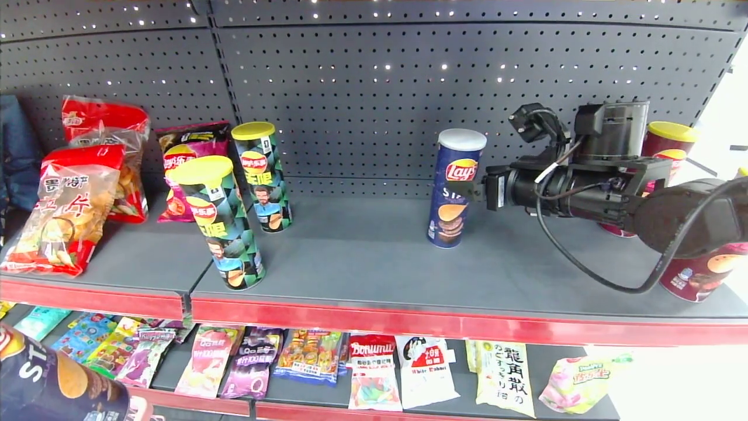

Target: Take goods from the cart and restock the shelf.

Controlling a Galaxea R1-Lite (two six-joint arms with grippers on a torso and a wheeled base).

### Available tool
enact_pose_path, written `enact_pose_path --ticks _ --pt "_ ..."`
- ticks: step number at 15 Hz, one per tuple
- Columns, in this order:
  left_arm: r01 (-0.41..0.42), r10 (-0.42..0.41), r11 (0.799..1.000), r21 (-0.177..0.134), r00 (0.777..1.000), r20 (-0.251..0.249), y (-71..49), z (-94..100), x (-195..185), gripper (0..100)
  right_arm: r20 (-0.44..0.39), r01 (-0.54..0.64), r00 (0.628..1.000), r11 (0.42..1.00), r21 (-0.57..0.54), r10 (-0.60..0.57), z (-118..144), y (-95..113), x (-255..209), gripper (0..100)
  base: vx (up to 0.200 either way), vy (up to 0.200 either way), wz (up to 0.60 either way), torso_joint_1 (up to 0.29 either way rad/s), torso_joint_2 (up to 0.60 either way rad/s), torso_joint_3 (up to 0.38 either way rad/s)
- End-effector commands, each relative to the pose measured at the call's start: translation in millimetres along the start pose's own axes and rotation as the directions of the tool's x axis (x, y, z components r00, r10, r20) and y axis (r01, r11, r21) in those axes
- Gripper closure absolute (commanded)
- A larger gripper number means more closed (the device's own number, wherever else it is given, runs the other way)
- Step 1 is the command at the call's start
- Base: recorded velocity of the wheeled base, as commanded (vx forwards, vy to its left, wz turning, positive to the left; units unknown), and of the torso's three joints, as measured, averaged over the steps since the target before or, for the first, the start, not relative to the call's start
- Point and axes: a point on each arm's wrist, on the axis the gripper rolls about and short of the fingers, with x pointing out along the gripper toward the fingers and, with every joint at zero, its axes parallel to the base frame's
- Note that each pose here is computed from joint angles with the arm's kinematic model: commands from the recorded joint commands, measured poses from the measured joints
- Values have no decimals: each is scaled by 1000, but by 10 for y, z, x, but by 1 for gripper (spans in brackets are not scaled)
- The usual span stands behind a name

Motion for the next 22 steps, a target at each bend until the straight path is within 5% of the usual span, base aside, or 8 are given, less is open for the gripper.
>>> enact_pose_path --ticks 1,10,11,17,22 --pt "1 -1 1000 0 1000 -1 1 7 5 100 7 -6 1000 1000 -4 6 19 8 122 0 0 0 0 0 0 0" --pt "-3 3 1000 0 1000 5 1 24 -1 100 20 38 999 999 -2 -37 21 109 514 0 0 0 0 0 0 0" --pt "-1 1 1000 0 1000 5 1 24 -1 100 26 39 999 999 -3 -39 17 111 541 100 0 0 0 0 0 0" --pt "0 0 1000 1 1000 6 1 32 -1 100 47 34 998 999 -9 -33 66 206 443 100 0 0 0 0 0 0" --pt "6 -6 1000 1 1000 8 -1 36 -3 100 84 65 995 998 -18 -63 212 451 -331 100 0 0 0 0 0 0"
